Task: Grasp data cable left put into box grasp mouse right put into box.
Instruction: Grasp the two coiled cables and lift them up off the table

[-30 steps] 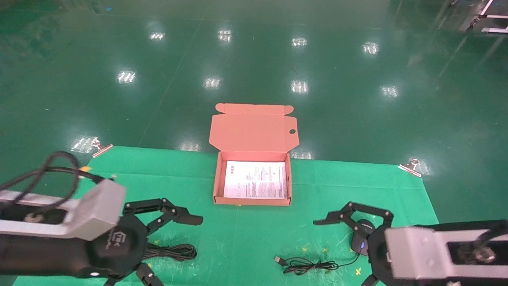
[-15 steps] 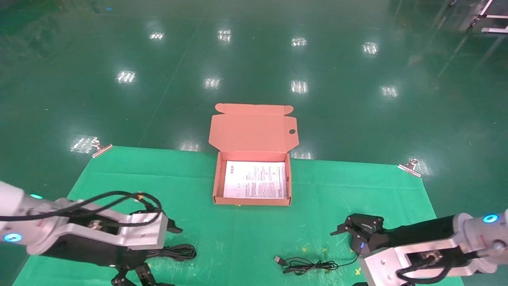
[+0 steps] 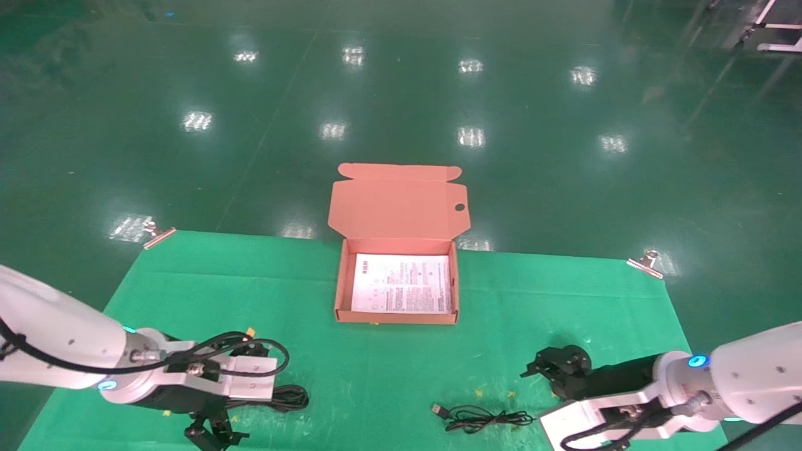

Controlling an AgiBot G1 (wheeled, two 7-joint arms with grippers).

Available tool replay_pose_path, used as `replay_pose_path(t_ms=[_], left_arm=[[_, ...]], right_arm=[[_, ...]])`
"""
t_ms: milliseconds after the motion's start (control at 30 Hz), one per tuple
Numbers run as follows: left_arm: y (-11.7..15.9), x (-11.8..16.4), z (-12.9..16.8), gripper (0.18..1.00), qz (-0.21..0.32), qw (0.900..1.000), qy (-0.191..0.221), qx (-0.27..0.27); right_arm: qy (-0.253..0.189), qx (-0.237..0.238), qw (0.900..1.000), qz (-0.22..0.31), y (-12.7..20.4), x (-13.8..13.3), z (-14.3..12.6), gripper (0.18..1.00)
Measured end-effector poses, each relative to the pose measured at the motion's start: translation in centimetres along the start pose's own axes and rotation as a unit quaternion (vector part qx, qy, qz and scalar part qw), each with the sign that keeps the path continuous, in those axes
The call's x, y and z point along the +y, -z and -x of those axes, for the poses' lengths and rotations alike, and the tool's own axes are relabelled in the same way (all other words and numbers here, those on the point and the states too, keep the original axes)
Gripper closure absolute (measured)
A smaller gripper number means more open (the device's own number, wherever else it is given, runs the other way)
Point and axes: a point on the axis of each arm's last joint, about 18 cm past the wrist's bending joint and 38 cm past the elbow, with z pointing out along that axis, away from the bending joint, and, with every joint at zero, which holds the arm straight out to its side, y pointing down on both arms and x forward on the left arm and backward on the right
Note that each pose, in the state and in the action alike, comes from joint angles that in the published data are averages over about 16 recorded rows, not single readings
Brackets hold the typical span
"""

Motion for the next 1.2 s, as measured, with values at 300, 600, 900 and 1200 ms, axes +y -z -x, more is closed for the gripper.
replay_pose_path(t_ms=[300, 600, 900, 1200], left_arm=[[-3.4, 0.7, 0.4, 0.184, 0.022, 0.9993, 0.027, -0.017], [-6.4, 2.2, 1.4, 0.184, 0.023, 0.9972, 0.071, -0.013], [-8.6, 3.8, 2.5, 0.184, 0.030, 0.9951, 0.094, -0.003], [-9.6, 4.9, 3.2, 0.184, 0.036, 0.9946, 0.097, 0.000]], right_arm=[[-0.029, 0.004, 0.999, 0.011, -3.4, -0.5, -0.4, 0.178], [-0.073, -0.002, 0.997, 0.001, -6.9, -0.7, -0.9, 0.178], [-0.072, -0.011, 0.997, 0.016, -10.3, 0.1, -0.9, 0.178], [-0.060, -0.006, 0.998, 0.036, -12.5, 1.3, -0.7, 0.178]])
